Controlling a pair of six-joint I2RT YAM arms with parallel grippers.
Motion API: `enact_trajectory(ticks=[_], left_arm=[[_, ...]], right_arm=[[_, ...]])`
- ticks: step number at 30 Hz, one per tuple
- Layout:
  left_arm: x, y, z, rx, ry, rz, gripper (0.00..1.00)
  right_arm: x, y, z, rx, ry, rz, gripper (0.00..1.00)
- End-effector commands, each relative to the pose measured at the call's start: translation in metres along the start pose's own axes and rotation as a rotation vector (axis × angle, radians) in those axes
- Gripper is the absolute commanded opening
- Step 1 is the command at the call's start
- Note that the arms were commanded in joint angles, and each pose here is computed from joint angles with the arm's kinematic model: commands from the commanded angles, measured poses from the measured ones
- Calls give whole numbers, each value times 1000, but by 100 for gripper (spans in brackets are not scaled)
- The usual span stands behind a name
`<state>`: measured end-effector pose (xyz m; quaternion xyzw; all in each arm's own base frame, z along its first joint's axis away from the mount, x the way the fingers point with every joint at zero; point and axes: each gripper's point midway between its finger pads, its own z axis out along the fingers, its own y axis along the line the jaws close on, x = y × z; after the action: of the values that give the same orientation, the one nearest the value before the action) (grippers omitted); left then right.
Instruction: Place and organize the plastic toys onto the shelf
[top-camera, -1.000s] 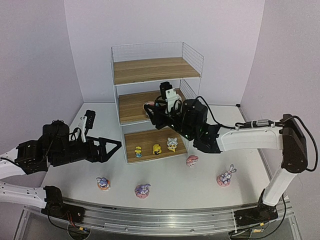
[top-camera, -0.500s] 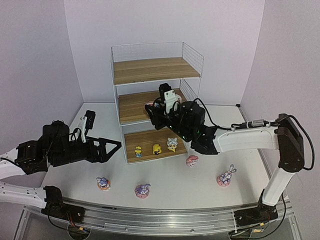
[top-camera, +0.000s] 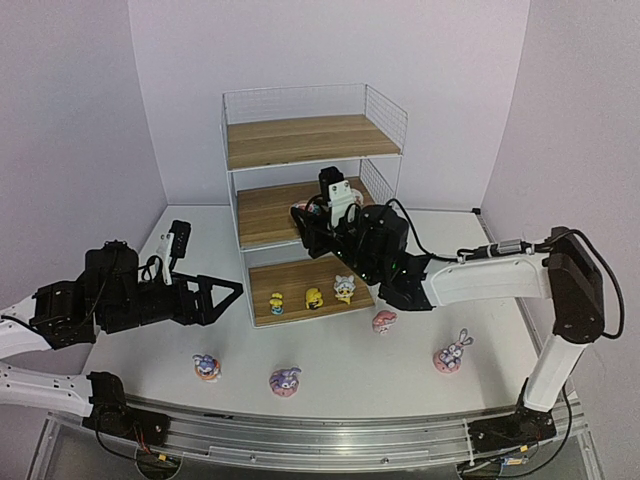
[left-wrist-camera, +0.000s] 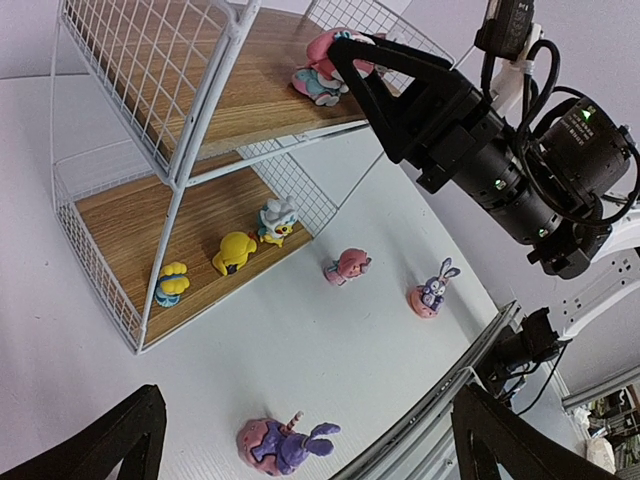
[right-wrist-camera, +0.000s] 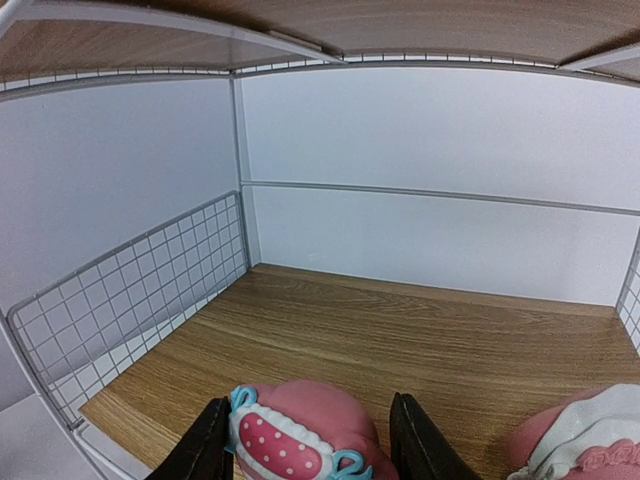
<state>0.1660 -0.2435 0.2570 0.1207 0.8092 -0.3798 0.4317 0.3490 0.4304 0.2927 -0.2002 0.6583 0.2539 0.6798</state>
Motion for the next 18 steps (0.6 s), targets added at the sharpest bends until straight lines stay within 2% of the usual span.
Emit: enact_trajectory(ticks=[1, 13, 18], left_arm=[[-11, -6, -3, 28, -47, -6, 100], [-12, -7, -2, 32, -46, -6, 100], [-11, -9, -2, 36, -42, -4, 100]], right_arm=[[-5, -5, 7, 32, -24, -6, 30], [-4, -5, 2, 23, -18, -10, 63], [-8, -5, 0, 19, -24, 2, 68]])
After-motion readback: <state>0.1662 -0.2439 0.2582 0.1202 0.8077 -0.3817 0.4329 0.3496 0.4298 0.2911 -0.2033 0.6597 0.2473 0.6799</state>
